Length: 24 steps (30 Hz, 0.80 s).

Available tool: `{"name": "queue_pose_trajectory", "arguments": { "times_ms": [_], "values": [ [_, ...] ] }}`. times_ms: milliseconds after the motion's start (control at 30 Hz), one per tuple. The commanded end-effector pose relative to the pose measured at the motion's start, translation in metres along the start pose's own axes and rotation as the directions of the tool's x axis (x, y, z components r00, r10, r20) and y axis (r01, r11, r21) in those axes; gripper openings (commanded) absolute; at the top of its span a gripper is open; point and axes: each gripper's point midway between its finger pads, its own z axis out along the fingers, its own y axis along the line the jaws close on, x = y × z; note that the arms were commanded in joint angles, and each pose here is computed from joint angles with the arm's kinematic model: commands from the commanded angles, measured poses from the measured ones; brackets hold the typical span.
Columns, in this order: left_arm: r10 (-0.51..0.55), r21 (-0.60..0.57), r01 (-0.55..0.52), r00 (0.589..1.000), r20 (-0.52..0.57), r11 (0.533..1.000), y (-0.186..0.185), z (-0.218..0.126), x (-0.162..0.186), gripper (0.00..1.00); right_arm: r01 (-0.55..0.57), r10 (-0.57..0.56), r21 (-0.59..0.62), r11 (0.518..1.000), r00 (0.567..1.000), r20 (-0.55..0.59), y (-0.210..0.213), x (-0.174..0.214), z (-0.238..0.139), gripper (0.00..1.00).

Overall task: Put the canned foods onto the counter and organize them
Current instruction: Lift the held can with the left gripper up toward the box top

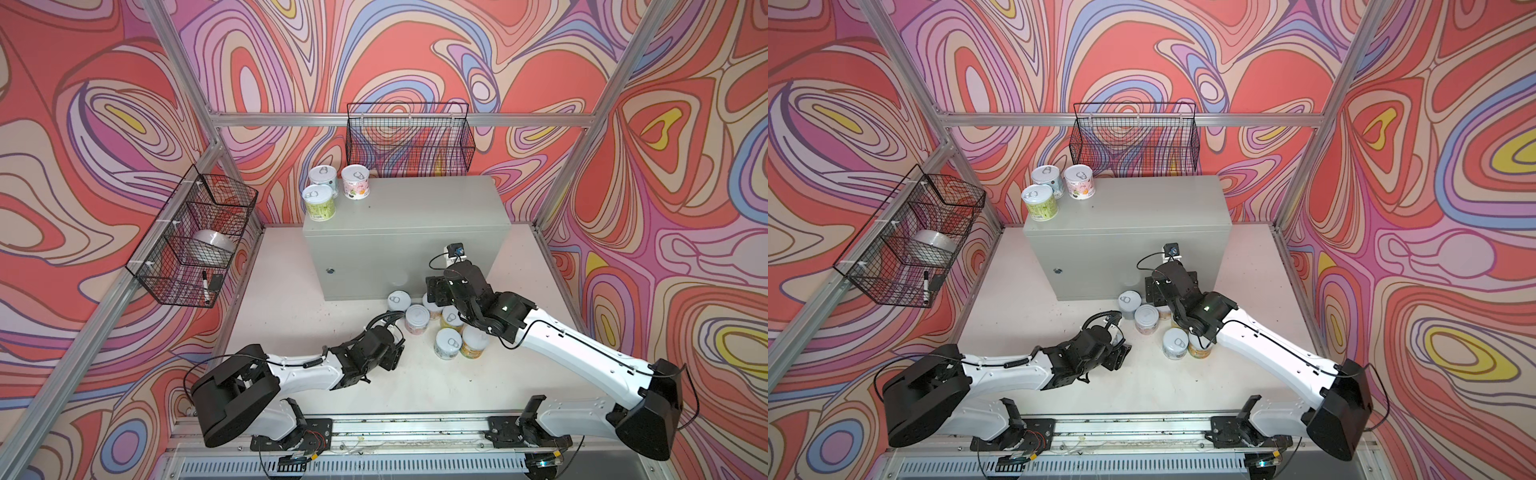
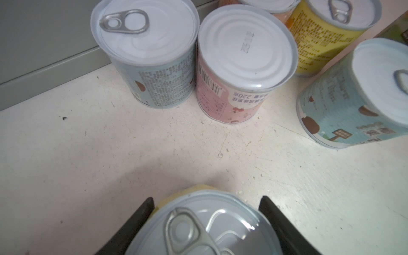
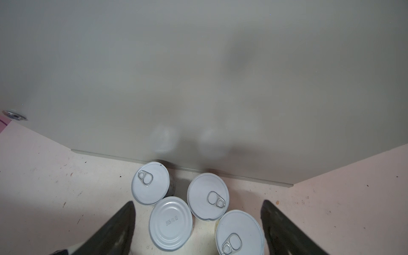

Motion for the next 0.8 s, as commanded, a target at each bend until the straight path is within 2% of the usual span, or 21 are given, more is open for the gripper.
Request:
{"name": "queue_pose_trajectory", "arguments": {
  "times_ms": [0, 333, 533, 767],
  "values": [
    [-0.01, -0.018, 0.011, 0.998, 0.068, 1.0, -0.002, -0.034, -0.063, 0.0, -0.026, 0.027, -0.011, 1.0, 0.999, 0.042, 0.002, -0.023, -0.008, 0.92],
    [-0.029, -0.04, 0.032, 0.998, 0.061, 0.999, 0.004, -0.13, -0.176, 0.0, -0.092, 0.089, 0.015, 0.996, 0.988, 0.122, -0.008, -0.06, -0.028, 0.91],
    [-0.068, -0.057, 0.074, 0.993, 0.096, 0.996, 0.021, -0.162, -0.232, 0.0, -0.108, 0.105, 0.009, 0.994, 0.977, 0.185, -0.012, -0.089, -0.041, 0.91],
    [-0.09, -0.081, 0.104, 0.983, 0.16, 0.991, 0.04, -0.19, -0.274, 0.0, -0.117, 0.115, -0.008, 0.993, 0.964, 0.242, -0.013, -0.112, -0.055, 0.91]
  ]
}}
